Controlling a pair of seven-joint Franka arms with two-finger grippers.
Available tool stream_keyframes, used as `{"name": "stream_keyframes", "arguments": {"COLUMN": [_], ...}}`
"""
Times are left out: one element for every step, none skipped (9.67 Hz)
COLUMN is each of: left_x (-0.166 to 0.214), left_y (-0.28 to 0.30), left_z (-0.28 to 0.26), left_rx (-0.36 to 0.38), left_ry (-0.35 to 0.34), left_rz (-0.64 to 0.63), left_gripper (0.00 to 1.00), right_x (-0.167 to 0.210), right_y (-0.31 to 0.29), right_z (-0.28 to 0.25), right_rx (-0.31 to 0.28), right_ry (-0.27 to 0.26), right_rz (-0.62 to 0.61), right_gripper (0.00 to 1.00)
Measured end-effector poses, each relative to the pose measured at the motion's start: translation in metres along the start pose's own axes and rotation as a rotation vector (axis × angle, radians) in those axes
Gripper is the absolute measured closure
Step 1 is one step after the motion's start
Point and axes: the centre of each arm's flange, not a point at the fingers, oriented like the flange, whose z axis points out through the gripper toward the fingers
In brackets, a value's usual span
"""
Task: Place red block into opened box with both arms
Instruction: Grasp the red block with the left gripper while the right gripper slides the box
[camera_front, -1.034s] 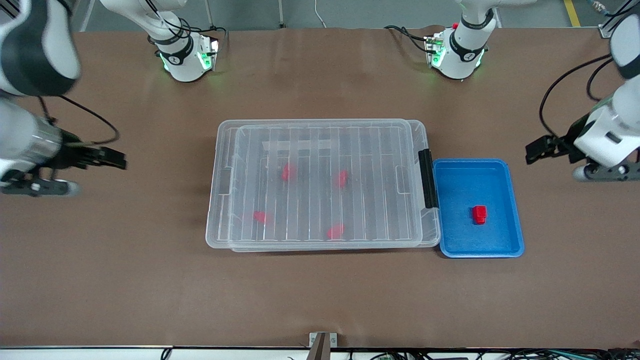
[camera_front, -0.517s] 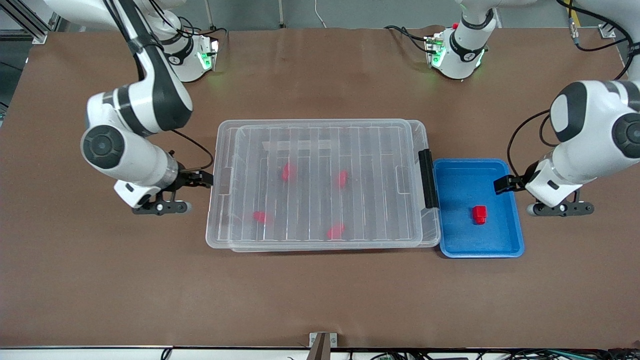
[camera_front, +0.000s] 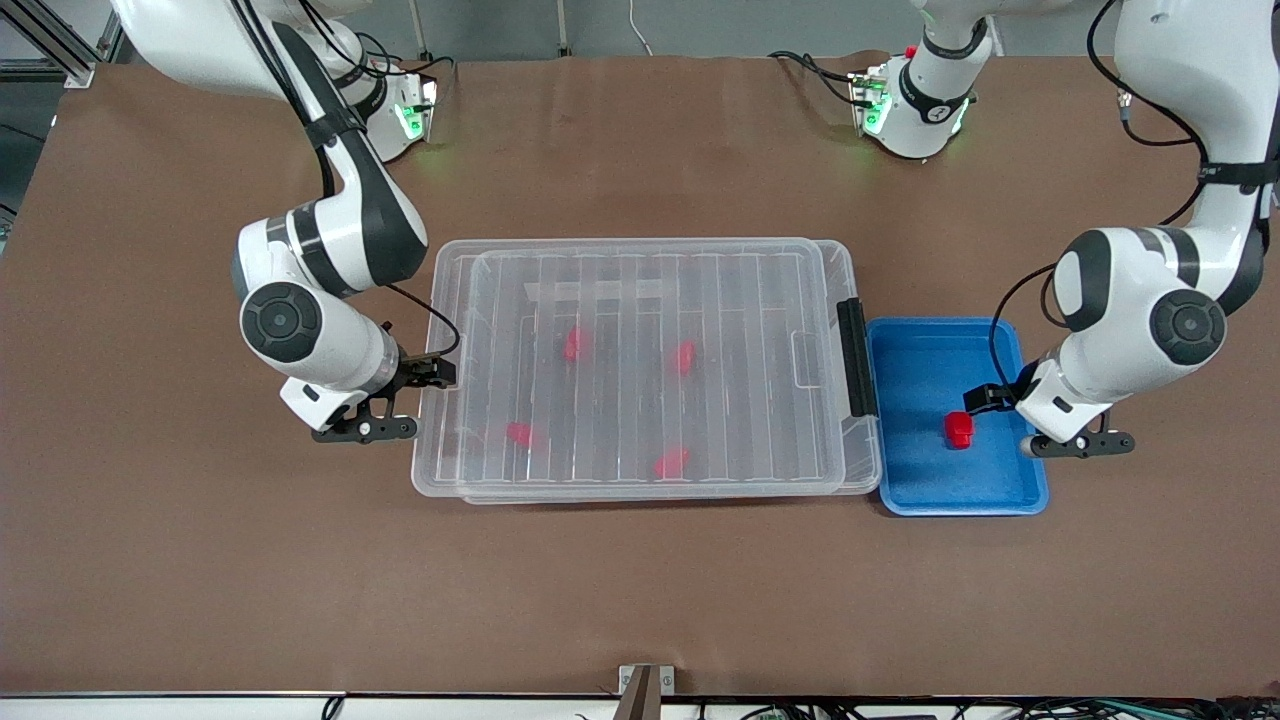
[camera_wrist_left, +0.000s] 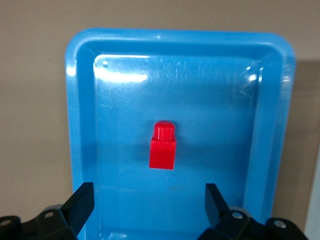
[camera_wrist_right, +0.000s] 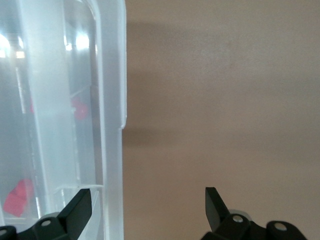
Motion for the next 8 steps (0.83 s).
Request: {"name": "stream_keyframes", "arguments": {"left_x": [0.0,0.001,0.001,0.001,0.001,0.0,0.0,0.001], "left_y": [0.001,0.002,0.003,0.002,0.003,0.003,0.003,0.004], "left_z": [0.015,0.027,0.04,0.051,0.06,0.067,0.072,0.076], "left_rx": [-0.001,-0.002,-0.003,-0.003,-0.003,-0.003,-0.004,-0.005], "left_ry": [-0.008,-0.013,-0.018,-0.026,-0.034,-0.041,-0.043,-0.04], "left_rz": [0.002,0.004,0.004,0.003,0.004,0.004,0.005,0.006], "left_gripper": [0.04,0.05,0.05,0.06,0.1,0.18,0.23,0.28], "right_x": [0.0,0.0,0.0,0.0,0.0,0.0,0.0,0.0], "right_y": [0.003,0.004,0.007,0.009,0.013,0.019,0.028,0.035], "right_z": [0.001,0.002,0.004,0.004,0.004,0.004,0.005,0.005], "right_rx": [-0.02,-0.039,-0.055,-0.059,-0.064,-0.076,-0.096,-0.107], "right_ry": [0.003,0.005,0.004,0.002,-0.007,-0.015,-0.024,-0.034], "right_rz": [-0.006,-0.012,-0.017,-0.015,-0.009,-0.004,0.0,0.006], "right_gripper": [0.0,0.0,0.0,0.0,0.0,0.0,0.0,0.0]}}
